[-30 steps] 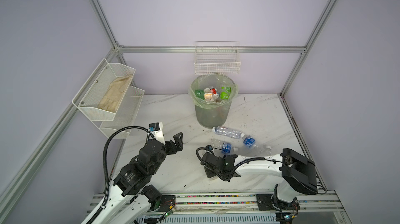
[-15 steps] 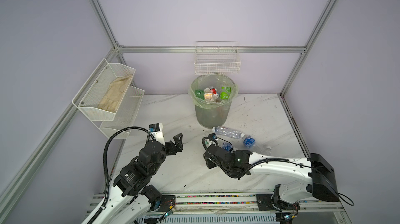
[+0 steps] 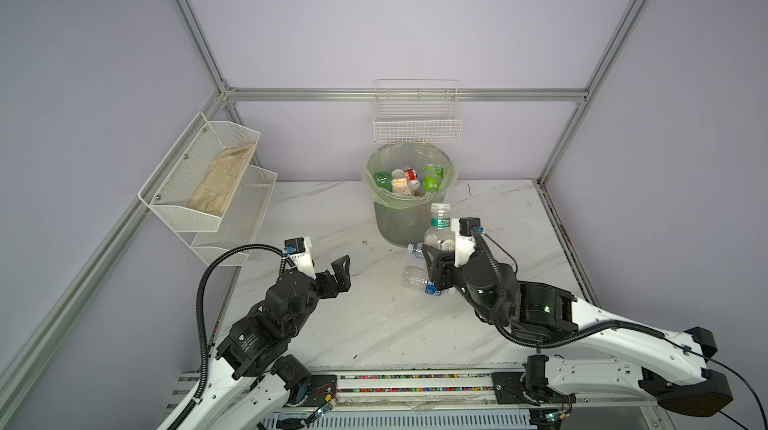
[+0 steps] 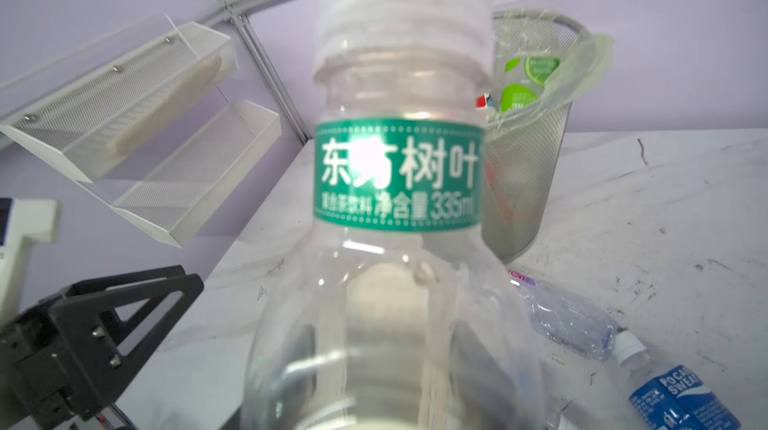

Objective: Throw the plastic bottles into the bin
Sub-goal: 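Lift the green-label bottle with the right gripper over the wastebasket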

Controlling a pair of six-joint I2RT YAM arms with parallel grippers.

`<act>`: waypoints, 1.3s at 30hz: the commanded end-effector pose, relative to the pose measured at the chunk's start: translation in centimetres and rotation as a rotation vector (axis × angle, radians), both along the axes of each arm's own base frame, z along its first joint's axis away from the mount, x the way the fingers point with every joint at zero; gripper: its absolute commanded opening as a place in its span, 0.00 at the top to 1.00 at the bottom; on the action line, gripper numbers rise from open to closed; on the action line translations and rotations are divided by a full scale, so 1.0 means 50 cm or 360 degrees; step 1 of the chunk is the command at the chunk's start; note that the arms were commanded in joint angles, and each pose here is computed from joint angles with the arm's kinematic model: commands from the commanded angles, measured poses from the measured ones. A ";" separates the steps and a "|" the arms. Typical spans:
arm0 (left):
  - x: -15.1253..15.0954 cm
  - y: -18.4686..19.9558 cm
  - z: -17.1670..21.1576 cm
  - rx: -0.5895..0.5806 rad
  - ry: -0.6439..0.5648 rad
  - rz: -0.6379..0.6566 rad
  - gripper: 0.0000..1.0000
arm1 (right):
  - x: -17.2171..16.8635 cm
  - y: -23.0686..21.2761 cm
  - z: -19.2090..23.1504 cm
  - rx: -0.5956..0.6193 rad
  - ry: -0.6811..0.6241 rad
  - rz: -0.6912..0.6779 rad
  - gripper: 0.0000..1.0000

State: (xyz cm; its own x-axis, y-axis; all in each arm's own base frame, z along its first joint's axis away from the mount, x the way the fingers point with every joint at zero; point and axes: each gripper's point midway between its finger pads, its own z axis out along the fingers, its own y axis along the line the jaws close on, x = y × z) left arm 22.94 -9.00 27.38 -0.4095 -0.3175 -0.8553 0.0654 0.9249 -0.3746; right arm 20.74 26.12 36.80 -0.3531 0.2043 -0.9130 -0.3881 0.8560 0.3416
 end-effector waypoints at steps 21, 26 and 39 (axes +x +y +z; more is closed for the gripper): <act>-0.004 0.006 0.006 -0.0004 -0.0011 0.0014 0.01 | 0.070 -0.002 0.297 -0.0039 -0.0486 -0.0224 1.00; -0.003 0.002 0.016 -0.0025 -0.0019 0.0007 0.00 | 0.225 0.048 0.292 -0.0090 -0.0445 -0.0198 1.00; -0.035 0.029 0.031 -0.0074 -0.0057 0.0027 0.00 | 0.407 0.053 0.251 -0.0202 -0.0274 -0.0250 0.03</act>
